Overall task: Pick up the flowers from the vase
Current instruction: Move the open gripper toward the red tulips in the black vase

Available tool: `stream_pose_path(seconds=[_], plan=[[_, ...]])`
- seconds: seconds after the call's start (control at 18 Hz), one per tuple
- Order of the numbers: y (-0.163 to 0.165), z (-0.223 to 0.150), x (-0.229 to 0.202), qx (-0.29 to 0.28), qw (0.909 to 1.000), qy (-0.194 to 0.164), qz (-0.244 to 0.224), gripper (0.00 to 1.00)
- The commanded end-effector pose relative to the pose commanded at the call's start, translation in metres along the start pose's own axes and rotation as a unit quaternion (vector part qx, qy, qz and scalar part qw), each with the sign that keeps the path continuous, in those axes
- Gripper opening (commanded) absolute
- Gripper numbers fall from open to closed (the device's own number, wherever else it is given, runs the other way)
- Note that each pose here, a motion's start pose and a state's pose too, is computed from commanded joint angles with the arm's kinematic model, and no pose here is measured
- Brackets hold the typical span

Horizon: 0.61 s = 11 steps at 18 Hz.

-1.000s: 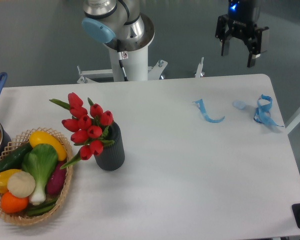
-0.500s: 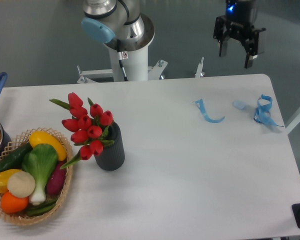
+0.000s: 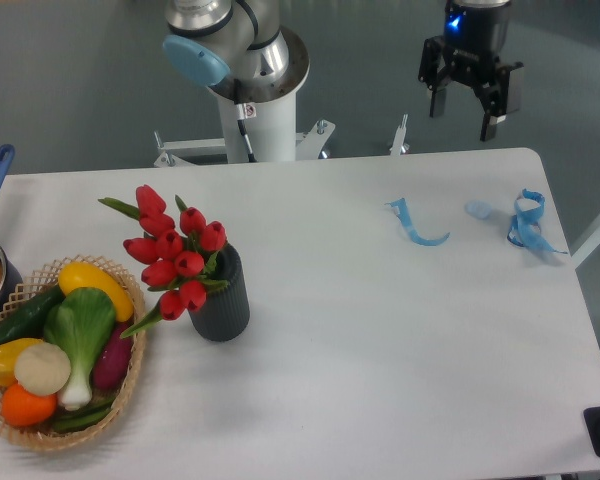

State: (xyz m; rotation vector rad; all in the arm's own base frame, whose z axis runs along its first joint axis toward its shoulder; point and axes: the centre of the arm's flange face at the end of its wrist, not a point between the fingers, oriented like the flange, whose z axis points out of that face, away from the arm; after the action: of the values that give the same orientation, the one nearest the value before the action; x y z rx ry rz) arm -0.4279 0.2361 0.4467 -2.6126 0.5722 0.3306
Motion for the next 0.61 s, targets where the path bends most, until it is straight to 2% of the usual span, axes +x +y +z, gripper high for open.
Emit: stream_pose_path(seconds=[0.17,0.44,0.61], plan=[[-0.020,0.017,0.004,0.043,0.9983,0.012,-0.037,1.00],[-0.047,0.054,0.032,0.107,0.9914,0.050,-0.055,1.00],[-0.065,0.068,0.046,0.184,0.9781,0.062,-0.075,1.00]])
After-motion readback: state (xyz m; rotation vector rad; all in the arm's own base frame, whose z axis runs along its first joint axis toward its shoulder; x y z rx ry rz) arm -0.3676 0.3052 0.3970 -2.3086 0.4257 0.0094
